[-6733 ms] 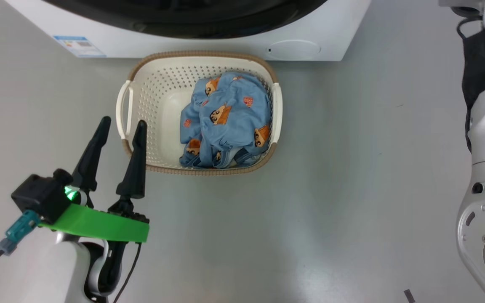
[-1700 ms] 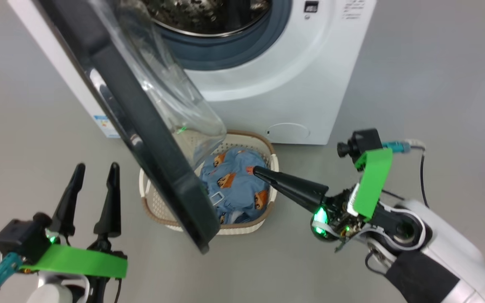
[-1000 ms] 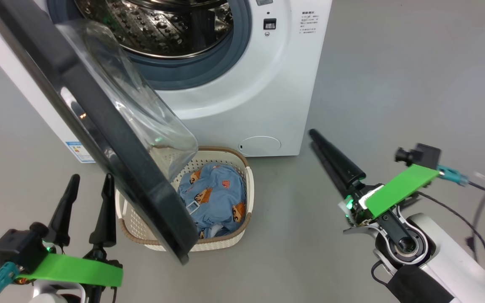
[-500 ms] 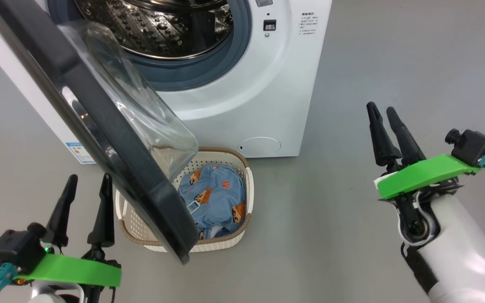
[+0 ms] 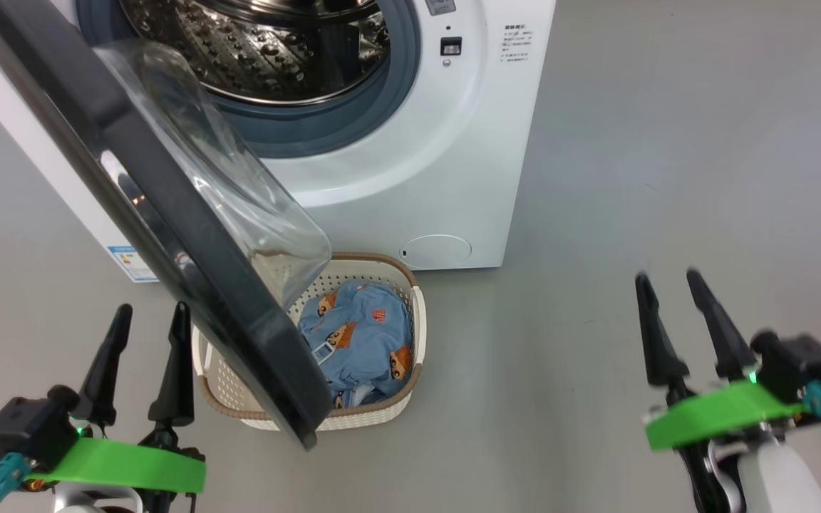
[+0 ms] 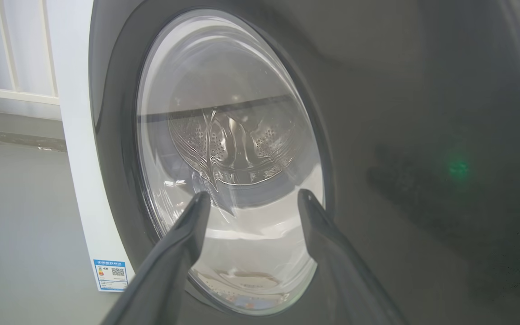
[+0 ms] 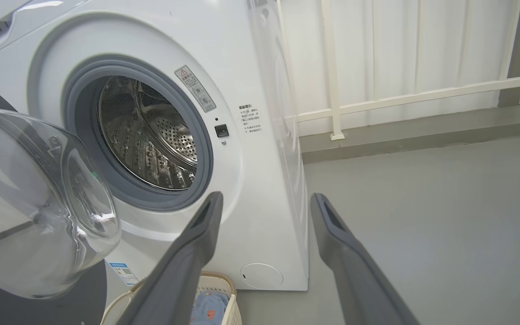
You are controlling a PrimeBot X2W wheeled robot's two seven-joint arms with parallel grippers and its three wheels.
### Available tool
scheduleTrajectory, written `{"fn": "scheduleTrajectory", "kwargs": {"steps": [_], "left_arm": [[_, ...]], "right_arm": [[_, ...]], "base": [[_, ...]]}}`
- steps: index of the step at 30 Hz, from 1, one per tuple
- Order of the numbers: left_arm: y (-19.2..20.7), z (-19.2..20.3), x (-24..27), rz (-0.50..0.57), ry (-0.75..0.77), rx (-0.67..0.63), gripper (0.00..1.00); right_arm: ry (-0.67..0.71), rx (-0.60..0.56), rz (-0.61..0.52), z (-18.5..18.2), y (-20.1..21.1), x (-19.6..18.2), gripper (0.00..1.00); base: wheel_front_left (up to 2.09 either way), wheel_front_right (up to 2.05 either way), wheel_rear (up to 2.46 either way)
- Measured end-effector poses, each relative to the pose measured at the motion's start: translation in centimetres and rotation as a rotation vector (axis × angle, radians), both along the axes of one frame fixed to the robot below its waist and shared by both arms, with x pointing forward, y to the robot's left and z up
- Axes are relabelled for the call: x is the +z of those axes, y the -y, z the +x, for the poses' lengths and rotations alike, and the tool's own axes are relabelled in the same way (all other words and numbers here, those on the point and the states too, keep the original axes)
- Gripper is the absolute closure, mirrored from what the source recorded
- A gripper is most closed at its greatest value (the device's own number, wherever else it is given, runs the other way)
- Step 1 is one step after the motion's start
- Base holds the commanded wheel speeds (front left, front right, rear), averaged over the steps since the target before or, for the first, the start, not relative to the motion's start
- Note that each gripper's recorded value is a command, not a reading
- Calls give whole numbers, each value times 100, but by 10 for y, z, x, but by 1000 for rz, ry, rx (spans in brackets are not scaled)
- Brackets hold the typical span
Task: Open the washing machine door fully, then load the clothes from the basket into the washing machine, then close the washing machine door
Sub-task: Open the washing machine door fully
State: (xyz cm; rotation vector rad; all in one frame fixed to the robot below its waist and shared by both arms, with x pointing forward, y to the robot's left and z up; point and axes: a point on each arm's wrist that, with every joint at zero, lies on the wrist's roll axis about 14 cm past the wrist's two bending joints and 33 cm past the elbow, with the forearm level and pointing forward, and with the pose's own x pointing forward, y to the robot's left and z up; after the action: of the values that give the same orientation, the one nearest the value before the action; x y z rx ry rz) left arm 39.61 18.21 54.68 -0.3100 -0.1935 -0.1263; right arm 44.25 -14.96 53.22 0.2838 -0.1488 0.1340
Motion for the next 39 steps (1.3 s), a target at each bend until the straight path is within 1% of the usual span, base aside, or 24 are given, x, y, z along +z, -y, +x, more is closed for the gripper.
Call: {"fn": "scheduleTrajectory", "kwargs": {"steps": [4,7,9,14,24,30,39], "left_arm": [[0,0,1,0,3,1,0],[0,-3,0,10,1,3,0],[-1,-6,-3,12,-8,4,0],[-2,-9,-3,24,-8,9,0],[-10,-24,-13,42,-41,36,0],[-12,-25,-14,68,-43,45,0],[-11,-24,-17,78,-52,47,0]], "right_arm": [[-30,-40,-65,-16,14,-13,0],[-51,-53,-71,-28,20,-21,0],[-50,-50,-81,-32,18,-21,0],[-14,-33,-155,-35,13,-11,0],[-1,-2,-175,-44,2,-8,0],[4,2,-182,-46,0,-6,0],[-3,-5,-183,-50,3,-8,0]], "base": [[0,0,0],[0,0,0],[0,0,0],[0,0,0],[0,0,0],[0,0,0],[0,0,0]]}}
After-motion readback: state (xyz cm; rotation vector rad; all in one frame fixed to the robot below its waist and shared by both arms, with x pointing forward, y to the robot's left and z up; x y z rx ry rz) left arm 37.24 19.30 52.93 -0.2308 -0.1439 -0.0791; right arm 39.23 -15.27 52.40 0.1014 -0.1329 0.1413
